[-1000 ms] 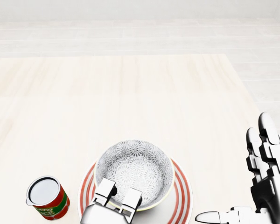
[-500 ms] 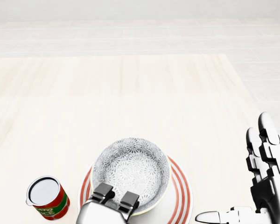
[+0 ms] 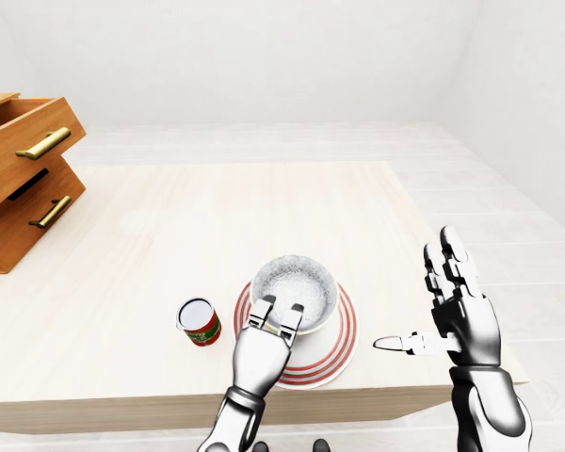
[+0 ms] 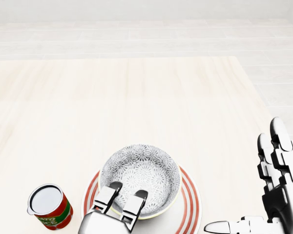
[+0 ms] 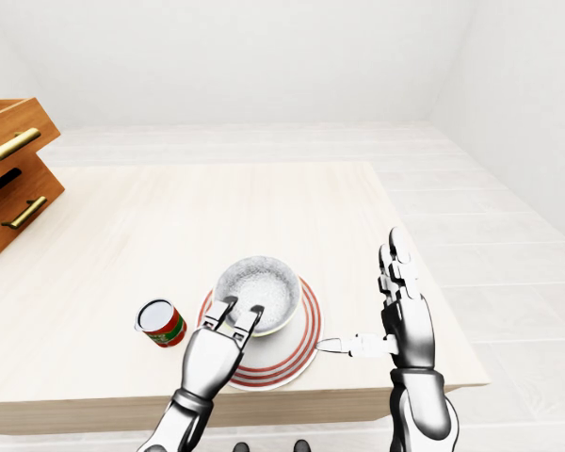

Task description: Put the bowl on the plate.

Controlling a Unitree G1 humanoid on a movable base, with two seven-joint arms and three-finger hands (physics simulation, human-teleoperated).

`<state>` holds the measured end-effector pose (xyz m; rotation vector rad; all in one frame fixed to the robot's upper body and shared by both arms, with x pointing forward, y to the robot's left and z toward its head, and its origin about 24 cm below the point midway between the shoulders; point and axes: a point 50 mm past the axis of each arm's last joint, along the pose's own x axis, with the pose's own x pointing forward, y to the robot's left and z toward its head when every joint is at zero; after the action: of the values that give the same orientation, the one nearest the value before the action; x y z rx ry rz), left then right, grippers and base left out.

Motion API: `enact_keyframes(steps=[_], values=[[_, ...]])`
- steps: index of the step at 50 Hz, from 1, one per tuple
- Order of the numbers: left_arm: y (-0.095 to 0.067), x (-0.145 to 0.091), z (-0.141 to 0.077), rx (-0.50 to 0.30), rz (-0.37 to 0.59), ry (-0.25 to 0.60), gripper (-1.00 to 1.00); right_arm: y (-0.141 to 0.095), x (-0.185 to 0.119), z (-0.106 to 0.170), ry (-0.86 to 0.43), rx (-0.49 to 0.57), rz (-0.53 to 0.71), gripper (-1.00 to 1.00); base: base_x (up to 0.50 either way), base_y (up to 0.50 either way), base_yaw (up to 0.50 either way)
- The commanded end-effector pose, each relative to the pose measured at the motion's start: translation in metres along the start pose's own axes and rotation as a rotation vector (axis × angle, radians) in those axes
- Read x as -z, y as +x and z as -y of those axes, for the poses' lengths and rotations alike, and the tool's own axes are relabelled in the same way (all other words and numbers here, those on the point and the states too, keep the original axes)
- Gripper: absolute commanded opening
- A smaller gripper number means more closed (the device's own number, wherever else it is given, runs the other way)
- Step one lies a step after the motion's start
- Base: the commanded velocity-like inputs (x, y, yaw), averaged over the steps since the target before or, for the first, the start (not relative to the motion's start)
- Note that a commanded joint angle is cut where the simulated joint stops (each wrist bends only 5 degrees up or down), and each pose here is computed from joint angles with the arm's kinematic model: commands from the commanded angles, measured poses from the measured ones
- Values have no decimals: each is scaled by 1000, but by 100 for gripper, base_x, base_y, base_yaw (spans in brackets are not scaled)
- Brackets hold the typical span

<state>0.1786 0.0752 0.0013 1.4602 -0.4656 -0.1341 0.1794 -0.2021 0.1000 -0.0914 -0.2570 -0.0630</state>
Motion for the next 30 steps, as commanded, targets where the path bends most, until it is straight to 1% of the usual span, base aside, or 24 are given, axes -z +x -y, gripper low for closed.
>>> enact_keyframes(steps=[1,7,10,14,15,16,17,18,20,30], values=[[-1,1,0,4,-6,2,40,0,-1,0,-2,0,2,100,0,0,0],[-1,1,0,2,-5,2,48,0,-2,0,-3,0,2,100,0,0,0],[0,1,-1,0,-6,1,69,0,-1,0,-2,0,1,100,0,0,0],[0,1,-2,-1,-6,0,72,1,0,0,-1,0,1,100,0,0,0],[0,1,-2,-1,-7,0,75,1,0,0,-1,0,1,100,0,0,0],[1,1,-1,-3,-7,0,84,1,0,0,-2,-1,0,100,0,0,0],[1,1,-1,-2,-7,-1,86,2,1,0,-2,-1,-1,100,0,0,0],[1,2,-1,-2,-8,-1,94,2,1,0,-1,-1,-2,100,0,0,0],[1,2,-1,-3,-8,-1,100,2,1,0,0,-2,-2,100,0,0,0],[5,5,-1,-4,-16,-2,100,2,1,1,3,0,-1,100,0,0,0]])
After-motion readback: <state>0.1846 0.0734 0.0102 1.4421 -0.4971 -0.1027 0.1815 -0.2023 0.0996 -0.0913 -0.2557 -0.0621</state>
